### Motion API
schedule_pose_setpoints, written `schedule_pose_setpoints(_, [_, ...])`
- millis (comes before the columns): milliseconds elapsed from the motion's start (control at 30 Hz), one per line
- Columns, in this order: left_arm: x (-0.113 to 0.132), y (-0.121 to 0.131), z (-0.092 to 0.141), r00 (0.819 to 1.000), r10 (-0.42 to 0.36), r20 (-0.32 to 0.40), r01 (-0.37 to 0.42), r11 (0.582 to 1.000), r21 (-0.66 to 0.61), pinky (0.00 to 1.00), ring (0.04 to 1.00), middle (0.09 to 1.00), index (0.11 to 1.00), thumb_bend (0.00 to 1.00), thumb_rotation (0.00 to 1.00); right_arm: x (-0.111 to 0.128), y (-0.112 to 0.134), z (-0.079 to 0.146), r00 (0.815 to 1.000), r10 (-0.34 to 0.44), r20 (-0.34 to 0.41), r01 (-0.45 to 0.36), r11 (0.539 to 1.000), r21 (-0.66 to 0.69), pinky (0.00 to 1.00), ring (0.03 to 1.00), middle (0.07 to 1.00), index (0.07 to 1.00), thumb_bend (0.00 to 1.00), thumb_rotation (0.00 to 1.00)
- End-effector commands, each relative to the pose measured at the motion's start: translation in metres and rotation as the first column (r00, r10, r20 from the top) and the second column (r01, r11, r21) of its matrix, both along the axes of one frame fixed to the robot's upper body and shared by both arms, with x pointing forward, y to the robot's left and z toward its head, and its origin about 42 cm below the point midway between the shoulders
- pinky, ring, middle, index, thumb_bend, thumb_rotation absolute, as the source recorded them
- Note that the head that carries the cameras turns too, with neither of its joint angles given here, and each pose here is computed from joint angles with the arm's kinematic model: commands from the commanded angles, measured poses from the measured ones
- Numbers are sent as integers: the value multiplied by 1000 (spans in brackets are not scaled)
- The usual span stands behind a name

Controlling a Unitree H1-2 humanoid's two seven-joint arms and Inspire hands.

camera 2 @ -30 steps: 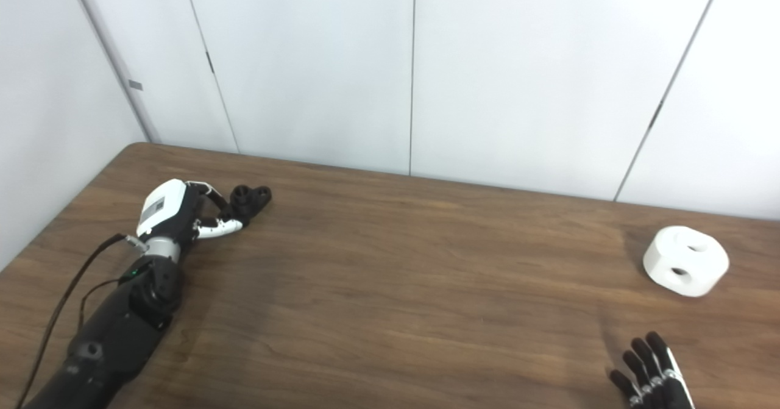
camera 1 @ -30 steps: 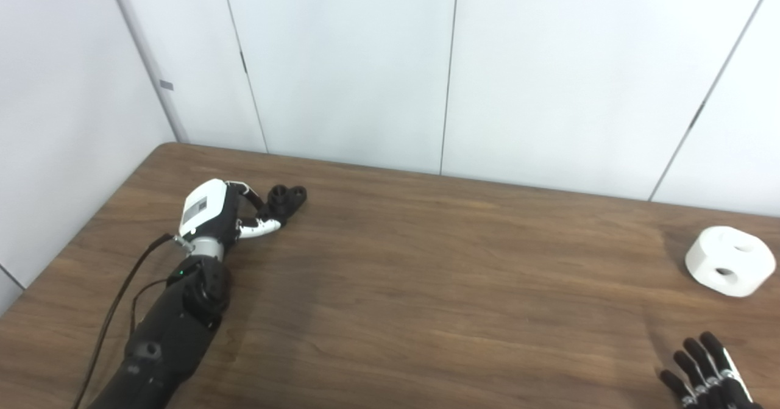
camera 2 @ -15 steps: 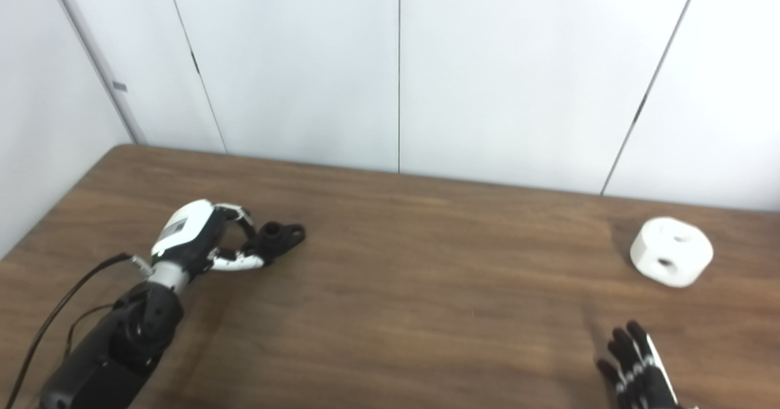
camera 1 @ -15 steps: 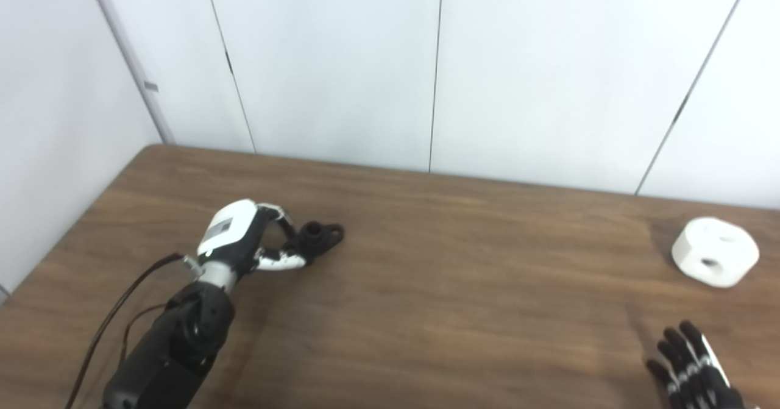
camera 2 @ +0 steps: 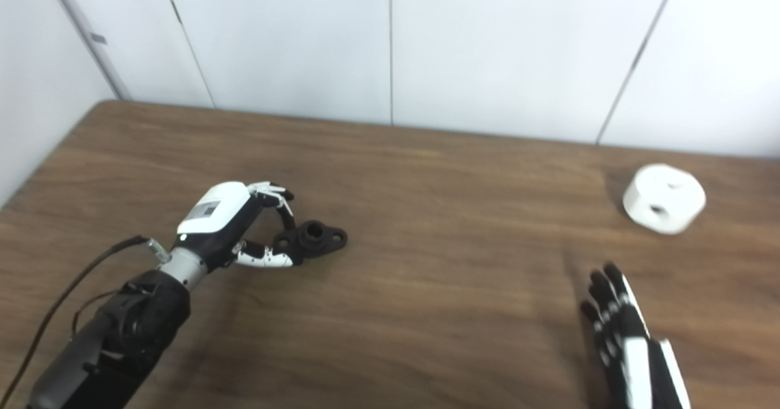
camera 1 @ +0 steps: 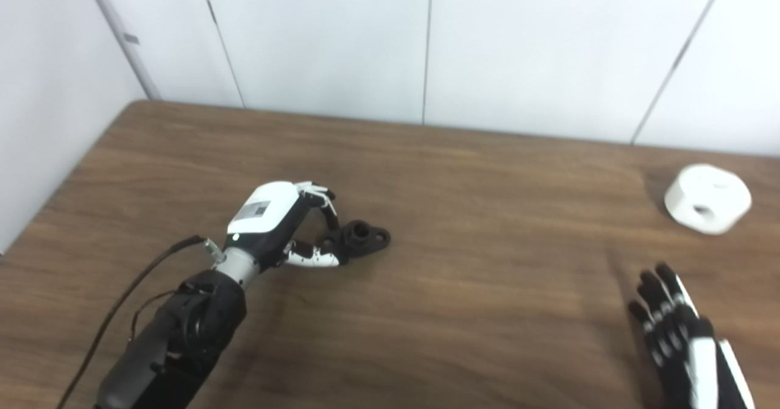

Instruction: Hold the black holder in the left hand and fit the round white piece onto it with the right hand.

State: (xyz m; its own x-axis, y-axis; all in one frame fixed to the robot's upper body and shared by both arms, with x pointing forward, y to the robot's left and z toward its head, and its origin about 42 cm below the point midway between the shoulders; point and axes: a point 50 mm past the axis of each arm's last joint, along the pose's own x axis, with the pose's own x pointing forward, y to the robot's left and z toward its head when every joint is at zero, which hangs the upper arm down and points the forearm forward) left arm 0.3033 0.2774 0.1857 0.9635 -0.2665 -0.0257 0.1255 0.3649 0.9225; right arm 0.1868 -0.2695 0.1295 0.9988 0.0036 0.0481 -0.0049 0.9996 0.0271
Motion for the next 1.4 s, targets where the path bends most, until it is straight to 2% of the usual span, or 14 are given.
schedule_pose_setpoints(0, [-2,-7,16,995,-65,78,63,998,26,831,898,807,487,516,54,5,11,13,998,0,62,-2,1000,20,930,960,939,948,619,932])
schedule_pose_setpoints(233, [-23,-36,9,980,-193,43,191,980,56,875,888,799,488,516,56,8,21,20,998,-1,56,1,1000,9,934,965,940,953,646,940])
schedule_pose_setpoints(367, [-34,-50,5,964,-264,33,262,963,61,878,877,797,488,516,58,10,24,23,998,-5,56,5,1000,2,932,957,932,947,647,944])
schedule_pose_setpoints(500, [-51,-70,-5,940,-341,21,340,939,50,872,872,795,487,517,56,10,28,26,998,-11,56,10,1000,13,928,952,927,941,645,935])
schedule_pose_setpoints(667, [-63,-81,-14,927,-375,11,375,927,34,858,869,798,487,516,58,10,30,27,998,-13,53,13,1000,9,938,951,928,942,649,935])
schedule_pose_setpoints(800, [-70,-87,-20,925,-379,-6,379,925,21,864,881,804,488,515,55,10,28,27,998,-15,55,15,1000,0,933,951,930,943,642,945])
schedule_pose_setpoints(1033, [-77,-93,-28,938,-338,-70,337,941,-32,896,904,821,489,511,58,10,22,27,998,-23,59,23,1000,-8,947,955,931,940,619,943])
schedule_pose_setpoints(1200, [-79,-96,-23,942,-301,-146,295,953,-64,924,920,826,488,512,57,9,19,27,999,-19,51,19,1000,-1,951,959,933,937,614,935])
schedule_pose_setpoints(1367, [-77,-97,-18,944,-284,-170,275,959,-72,917,922,827,487,514,53,9,17,25,998,-18,53,19,1000,-2,945,963,937,939,604,933])
